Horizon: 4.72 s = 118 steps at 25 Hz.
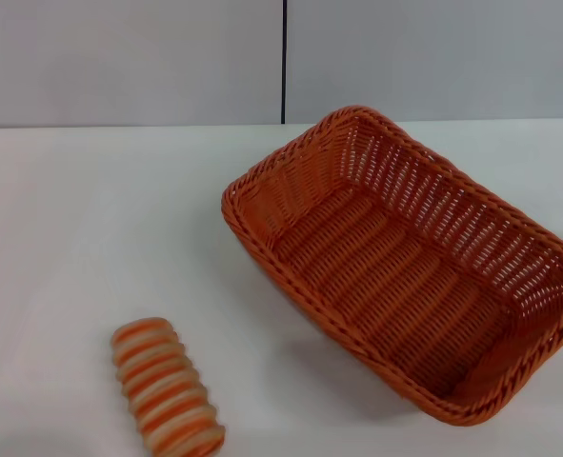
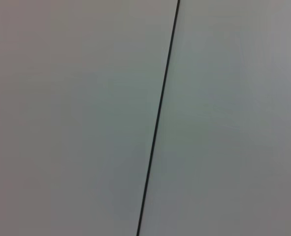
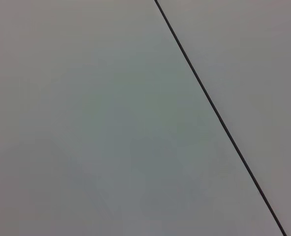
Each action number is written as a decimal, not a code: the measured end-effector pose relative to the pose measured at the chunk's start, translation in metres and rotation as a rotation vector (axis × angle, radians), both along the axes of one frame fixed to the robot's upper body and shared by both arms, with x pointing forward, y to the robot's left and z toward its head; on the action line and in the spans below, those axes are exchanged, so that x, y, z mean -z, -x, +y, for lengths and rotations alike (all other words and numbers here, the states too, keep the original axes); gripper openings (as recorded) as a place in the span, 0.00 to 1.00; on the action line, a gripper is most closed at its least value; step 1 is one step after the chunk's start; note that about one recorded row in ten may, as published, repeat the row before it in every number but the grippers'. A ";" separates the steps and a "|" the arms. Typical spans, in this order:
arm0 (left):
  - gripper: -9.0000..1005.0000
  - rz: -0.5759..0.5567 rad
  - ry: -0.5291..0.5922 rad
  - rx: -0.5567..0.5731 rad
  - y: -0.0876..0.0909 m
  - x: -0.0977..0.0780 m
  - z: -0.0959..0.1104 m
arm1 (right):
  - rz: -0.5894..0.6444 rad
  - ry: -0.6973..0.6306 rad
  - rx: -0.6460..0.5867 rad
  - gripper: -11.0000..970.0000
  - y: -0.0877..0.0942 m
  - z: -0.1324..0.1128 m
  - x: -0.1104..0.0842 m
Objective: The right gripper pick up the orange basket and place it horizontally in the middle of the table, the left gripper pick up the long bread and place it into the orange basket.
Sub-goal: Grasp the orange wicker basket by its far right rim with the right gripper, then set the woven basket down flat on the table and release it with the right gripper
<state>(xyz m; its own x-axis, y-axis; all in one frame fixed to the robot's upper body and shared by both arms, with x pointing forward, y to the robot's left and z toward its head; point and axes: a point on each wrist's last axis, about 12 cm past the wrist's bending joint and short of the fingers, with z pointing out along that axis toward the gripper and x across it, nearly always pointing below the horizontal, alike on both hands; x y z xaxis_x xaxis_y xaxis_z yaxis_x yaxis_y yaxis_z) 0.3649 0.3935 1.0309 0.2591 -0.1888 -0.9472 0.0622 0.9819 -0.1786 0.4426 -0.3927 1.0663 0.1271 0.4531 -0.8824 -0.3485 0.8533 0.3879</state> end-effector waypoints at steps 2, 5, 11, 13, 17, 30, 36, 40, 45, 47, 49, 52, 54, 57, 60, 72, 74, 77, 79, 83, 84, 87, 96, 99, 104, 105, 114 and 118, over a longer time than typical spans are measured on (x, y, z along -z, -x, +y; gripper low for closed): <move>0.74 0.002 0.000 -0.005 0.000 0.000 0.001 | 0.001 -0.001 0.000 0.85 0.000 0.000 0.000; 0.74 0.003 0.000 -0.006 0.000 0.000 0.001 | 0.000 -0.002 -0.001 0.85 -0.001 0.001 0.000; 0.74 0.010 0.005 -0.007 -0.002 0.001 0.000 | 0.004 0.001 -0.010 0.85 -0.003 -0.002 -0.002; 0.74 0.015 0.007 -0.008 -0.003 0.002 0.000 | 0.024 -0.006 -0.030 0.85 -0.006 -0.005 -0.005; 0.74 0.027 0.012 -0.008 -0.009 0.003 0.000 | 0.167 0.045 -0.146 0.85 -0.029 -0.017 -0.031; 0.74 0.061 0.014 0.013 -0.032 0.005 -0.005 | 0.659 0.293 -0.358 0.84 -0.105 0.005 -0.118; 0.74 0.071 0.015 0.012 -0.034 0.006 -0.005 | 0.934 0.353 -0.551 0.83 -0.154 0.029 -0.141; 0.74 0.083 0.015 0.007 -0.034 0.008 -0.005 | 1.070 0.425 -0.566 0.83 -0.173 0.041 -0.140; 0.74 0.115 0.019 -0.008 -0.034 0.012 -0.003 | 1.167 0.525 -0.613 0.82 -0.187 0.066 -0.137; 0.74 0.119 0.020 -0.009 -0.034 0.012 -0.003 | 1.174 0.543 -0.643 0.82 -0.189 0.077 -0.135; 0.74 0.126 0.020 -0.011 -0.035 0.013 -0.003 | 1.174 0.548 -0.658 0.82 -0.190 0.083 -0.134; 0.74 0.133 0.020 -0.014 -0.036 0.013 -0.002 | 1.167 0.573 -0.709 0.82 -0.190 0.107 -0.127; 0.74 0.137 0.020 -0.015 -0.036 0.014 -0.002 | 1.167 0.578 -0.721 0.81 -0.190 0.112 -0.125; 0.74 0.139 0.022 -0.016 -0.036 0.014 -0.002 | 1.164 0.579 -0.752 0.81 -0.188 0.126 -0.117; 0.74 0.141 0.023 -0.017 -0.036 0.014 -0.002 | 1.160 0.576 -0.758 0.81 -0.187 0.132 -0.112; 0.74 0.153 0.024 -0.021 -0.032 0.016 -0.002 | 1.176 0.567 -0.747 0.80 -0.184 0.139 -0.080; 0.74 0.157 0.025 -0.022 -0.032 0.017 -0.002 | 1.178 0.567 -0.752 0.79 -0.184 0.141 -0.077; 0.74 0.167 0.025 -0.027 -0.032 0.018 -0.001 | 1.172 0.578 -0.749 0.79 -0.183 0.147 -0.069; 0.74 0.169 0.026 -0.027 -0.032 0.018 -0.001 | 1.171 0.579 -0.746 0.79 -0.184 0.148 -0.068; 0.74 0.174 0.026 -0.028 -0.034 0.019 -0.001 | 1.164 0.578 -0.742 0.79 -0.183 0.151 -0.065; 0.74 0.174 0.026 -0.028 -0.034 0.019 -0.001 | 1.163 0.577 -0.742 0.78 -0.183 0.151 -0.065; 0.74 0.176 0.027 -0.028 -0.035 0.019 -0.001 | 1.162 0.576 -0.742 0.78 -0.183 0.153 -0.063; 0.74 0.172 0.025 -0.026 -0.036 0.018 -0.001 | 1.156 0.583 -0.743 0.49 -0.184 0.155 -0.064; 0.74 0.171 0.025 -0.028 -0.036 0.018 -0.001 | 1.151 0.588 -0.745 0.43 -0.184 0.155 -0.064; 0.74 0.172 0.024 -0.028 -0.036 0.018 -0.001 | 1.129 0.616 -0.773 0.32 -0.184 0.160 -0.067; 0.74 0.172 0.024 -0.029 -0.036 0.018 -0.001 | 1.120 0.628 -0.783 0.30 -0.185 0.161 -0.069; 0.74 0.150 0.013 -0.032 -0.023 0.016 0.002 | 0.929 0.896 -0.890 0.16 -0.198 0.184 -0.114; 0.74 0.147 0.010 -0.051 -0.008 0.016 0.006 | 0.831 1.084 -0.939 0.16 -0.202 0.203 -0.125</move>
<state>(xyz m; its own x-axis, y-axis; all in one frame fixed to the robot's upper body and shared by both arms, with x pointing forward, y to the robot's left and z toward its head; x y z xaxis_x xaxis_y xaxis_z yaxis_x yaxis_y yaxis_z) 0.3730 0.3993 1.0146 0.1270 -0.1889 -0.9738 -0.0154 0.9812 -0.1923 0.6444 -0.1895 1.1913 -0.4540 -0.7365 -0.5014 -0.8800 0.4586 0.1232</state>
